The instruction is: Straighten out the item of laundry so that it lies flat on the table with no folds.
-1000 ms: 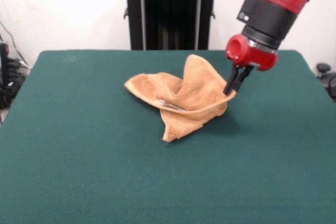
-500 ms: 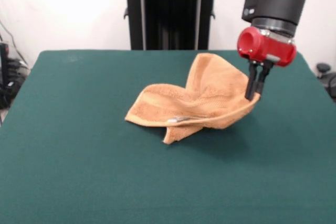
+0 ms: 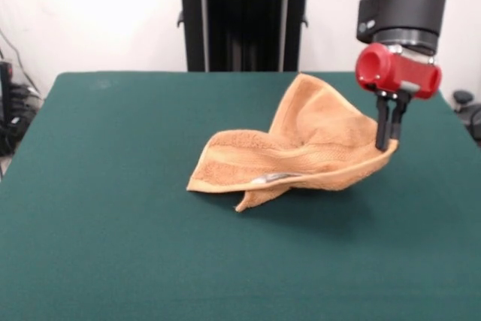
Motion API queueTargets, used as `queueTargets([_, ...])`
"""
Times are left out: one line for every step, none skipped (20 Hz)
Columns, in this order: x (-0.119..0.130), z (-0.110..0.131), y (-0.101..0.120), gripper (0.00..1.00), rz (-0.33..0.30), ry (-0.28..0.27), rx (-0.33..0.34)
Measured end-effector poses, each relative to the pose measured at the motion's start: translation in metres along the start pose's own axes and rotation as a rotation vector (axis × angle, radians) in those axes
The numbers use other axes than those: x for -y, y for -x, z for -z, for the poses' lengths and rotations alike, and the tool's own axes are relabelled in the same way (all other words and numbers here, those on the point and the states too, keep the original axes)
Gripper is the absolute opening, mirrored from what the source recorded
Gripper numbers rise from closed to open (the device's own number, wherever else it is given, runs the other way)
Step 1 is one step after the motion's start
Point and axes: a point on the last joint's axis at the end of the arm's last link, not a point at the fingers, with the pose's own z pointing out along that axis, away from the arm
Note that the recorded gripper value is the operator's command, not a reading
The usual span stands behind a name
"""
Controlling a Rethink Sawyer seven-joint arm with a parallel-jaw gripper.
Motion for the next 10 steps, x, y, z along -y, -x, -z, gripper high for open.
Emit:
queueTargets([-0.003,0.000,-0.001,0.00,0.000,0.005,-0.002])
queueTargets([-0.005,0.000,-0.001,0.00,-0.001,0.009,-0.003])
queueTargets([-0.007,0.000,-0.002,0.00,-0.002,0.013,-0.004])
queueTargets([-0.009,0.000,-0.003,0.00,-0.002,0.018,-0.005])
queueTargets([-0.011,0.000,-0.003,0.00,-0.003,0.021,-0.006])
queueTargets([-0.012,0.000,-0.003,0.00,-0.003,0.024,-0.006])
queueTargets([-0.013,0.000,-0.003,0.00,-0.004,0.025,-0.005])
queueTargets([-0.014,0.000,-0.002,0.00,-0.004,0.026,-0.005])
queueTargets([-0.014,0.000,-0.002,0.00,-0.003,0.027,-0.005])
queueTargets([-0.015,0.000,-0.002,0.00,-0.003,0.028,-0.004])
